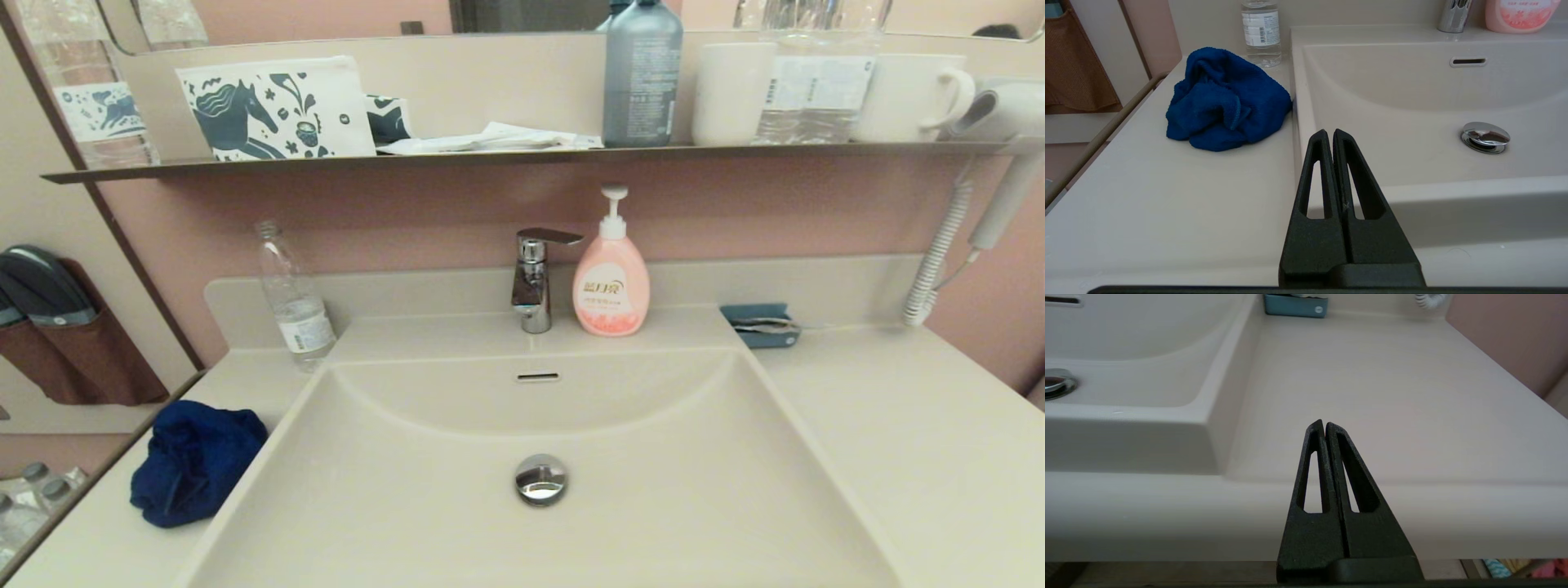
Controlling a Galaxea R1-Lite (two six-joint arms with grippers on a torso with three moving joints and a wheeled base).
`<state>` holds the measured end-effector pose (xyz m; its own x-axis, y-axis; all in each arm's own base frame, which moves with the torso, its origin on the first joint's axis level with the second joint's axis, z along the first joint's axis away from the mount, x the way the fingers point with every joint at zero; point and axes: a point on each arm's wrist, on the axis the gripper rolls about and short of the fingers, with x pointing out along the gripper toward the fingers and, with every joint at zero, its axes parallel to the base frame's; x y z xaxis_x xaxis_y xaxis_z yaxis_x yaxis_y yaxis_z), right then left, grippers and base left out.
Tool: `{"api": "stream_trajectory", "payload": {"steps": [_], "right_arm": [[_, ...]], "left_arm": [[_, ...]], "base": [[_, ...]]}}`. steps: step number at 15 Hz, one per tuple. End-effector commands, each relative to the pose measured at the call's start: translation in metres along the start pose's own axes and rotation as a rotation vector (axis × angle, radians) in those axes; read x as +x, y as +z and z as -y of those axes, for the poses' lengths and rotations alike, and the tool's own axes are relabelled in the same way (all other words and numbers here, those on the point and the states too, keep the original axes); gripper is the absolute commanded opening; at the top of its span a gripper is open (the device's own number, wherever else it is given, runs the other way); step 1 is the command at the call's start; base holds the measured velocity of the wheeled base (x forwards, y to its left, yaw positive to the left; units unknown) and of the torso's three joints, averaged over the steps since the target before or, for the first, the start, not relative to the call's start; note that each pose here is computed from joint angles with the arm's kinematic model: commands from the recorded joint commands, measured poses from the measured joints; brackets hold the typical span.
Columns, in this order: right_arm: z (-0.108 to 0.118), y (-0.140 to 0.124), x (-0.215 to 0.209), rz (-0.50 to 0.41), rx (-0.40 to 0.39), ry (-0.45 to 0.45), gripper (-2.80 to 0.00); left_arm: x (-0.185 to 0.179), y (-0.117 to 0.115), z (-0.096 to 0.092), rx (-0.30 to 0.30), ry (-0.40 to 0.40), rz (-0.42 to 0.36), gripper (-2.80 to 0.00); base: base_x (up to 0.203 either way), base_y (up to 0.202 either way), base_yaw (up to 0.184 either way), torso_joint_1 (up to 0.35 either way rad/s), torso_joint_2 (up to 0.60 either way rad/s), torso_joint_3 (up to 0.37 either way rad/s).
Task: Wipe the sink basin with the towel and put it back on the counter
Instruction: Pick up the cloth
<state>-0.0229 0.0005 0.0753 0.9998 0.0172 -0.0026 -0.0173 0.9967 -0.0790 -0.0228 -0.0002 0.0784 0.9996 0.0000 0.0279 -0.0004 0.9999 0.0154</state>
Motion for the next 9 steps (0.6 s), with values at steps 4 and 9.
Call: {"api": "stream_trajectory", "payload": {"steps": [4,9], "right_arm": [[-0.0002,-0.0001,0.0001,0.000,0.047,0.009,-2.80],[-0.0002,-0.0003,0.0001,-0.002,0.047,0.009,-2.80]], "left_arm": [[0.0000,0.0001,0.0000,0.000,0.000,0.001,-2.80],[0.0000,0.0001,0.0000,0.000,0.000,0.001,-2.80]], "base": [[0.000,0.000,0.000,0.000,0.00,0.000],[0.000,0.000,0.000,0.000,0.00,0.000]]}}
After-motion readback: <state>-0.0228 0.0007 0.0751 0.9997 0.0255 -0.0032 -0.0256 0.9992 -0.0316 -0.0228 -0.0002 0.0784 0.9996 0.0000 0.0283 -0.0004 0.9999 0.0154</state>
